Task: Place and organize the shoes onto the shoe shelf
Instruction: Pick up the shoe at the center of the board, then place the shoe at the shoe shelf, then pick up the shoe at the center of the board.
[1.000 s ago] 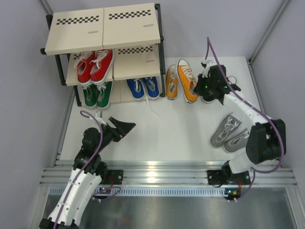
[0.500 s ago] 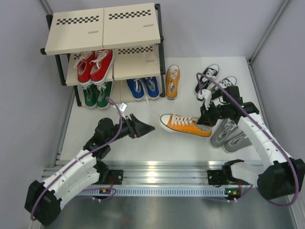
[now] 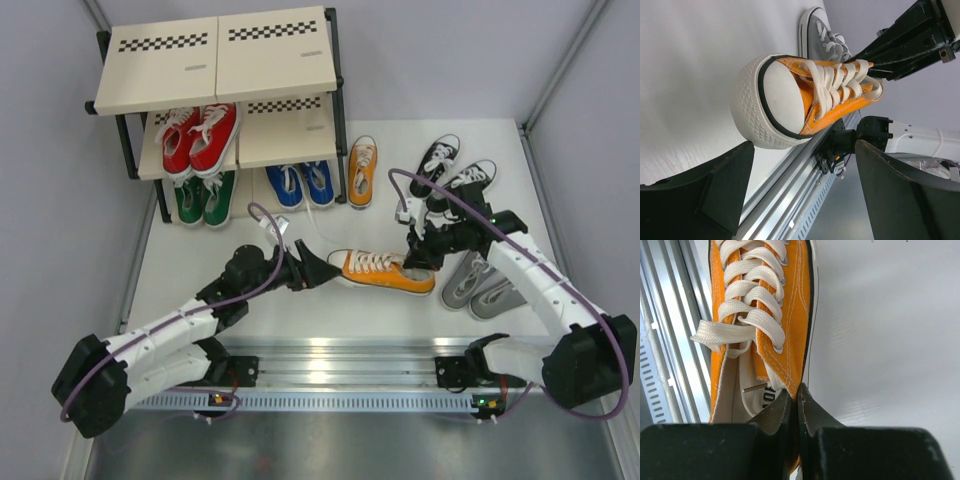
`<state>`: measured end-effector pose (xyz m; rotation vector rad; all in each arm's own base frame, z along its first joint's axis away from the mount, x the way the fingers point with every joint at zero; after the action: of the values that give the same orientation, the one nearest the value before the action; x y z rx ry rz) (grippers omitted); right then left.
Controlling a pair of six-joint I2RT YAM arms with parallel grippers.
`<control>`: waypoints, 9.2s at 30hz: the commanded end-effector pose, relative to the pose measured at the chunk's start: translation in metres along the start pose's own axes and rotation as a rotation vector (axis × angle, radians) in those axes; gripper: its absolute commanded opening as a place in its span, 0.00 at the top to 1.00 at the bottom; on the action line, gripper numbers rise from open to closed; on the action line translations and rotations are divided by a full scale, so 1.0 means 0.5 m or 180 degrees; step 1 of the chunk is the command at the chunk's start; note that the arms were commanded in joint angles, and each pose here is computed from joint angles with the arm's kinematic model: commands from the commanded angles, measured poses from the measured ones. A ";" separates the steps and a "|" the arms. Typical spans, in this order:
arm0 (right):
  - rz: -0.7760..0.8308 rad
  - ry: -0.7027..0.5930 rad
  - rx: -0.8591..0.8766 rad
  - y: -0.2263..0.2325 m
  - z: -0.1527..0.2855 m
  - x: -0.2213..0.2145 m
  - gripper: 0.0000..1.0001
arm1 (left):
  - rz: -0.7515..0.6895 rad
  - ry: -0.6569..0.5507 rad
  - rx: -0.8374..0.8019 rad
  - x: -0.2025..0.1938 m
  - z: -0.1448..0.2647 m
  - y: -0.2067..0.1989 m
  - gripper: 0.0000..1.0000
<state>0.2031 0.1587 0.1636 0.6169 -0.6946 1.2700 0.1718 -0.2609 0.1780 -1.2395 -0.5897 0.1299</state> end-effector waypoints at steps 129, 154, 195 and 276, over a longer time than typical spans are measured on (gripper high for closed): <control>0.2061 -0.0348 -0.0139 0.062 0.033 0.409 1.00 | -0.1582 -0.2012 0.1384 0.234 0.375 -0.084 0.02; 0.1667 -0.0436 -0.2206 -0.288 -0.090 0.673 1.00 | -0.1288 -0.2138 0.0810 0.157 0.400 -0.075 0.02; 0.1817 -0.0310 -0.2314 -0.365 -0.117 0.631 0.63 | -0.1307 -0.2078 0.0761 0.150 0.396 -0.078 0.02; -0.1837 -0.0351 -0.1261 -0.403 -0.081 0.074 1.00 | 0.0318 -0.0820 0.0279 0.066 0.158 0.092 0.04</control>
<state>0.4262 0.1689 0.0781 0.3884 -0.5838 0.3272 0.1676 -0.1512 0.1386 -1.0406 -0.7124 0.4603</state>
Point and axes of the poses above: each gripper's point midway between its finger pads, its own z axis back along the fingers, its own y axis along the line the jaws close on, x = y × z, the point moved 2 cm from there along z, back along the fingers, and after that the axes turned 9 degrees about z, right-handed, at the moved point
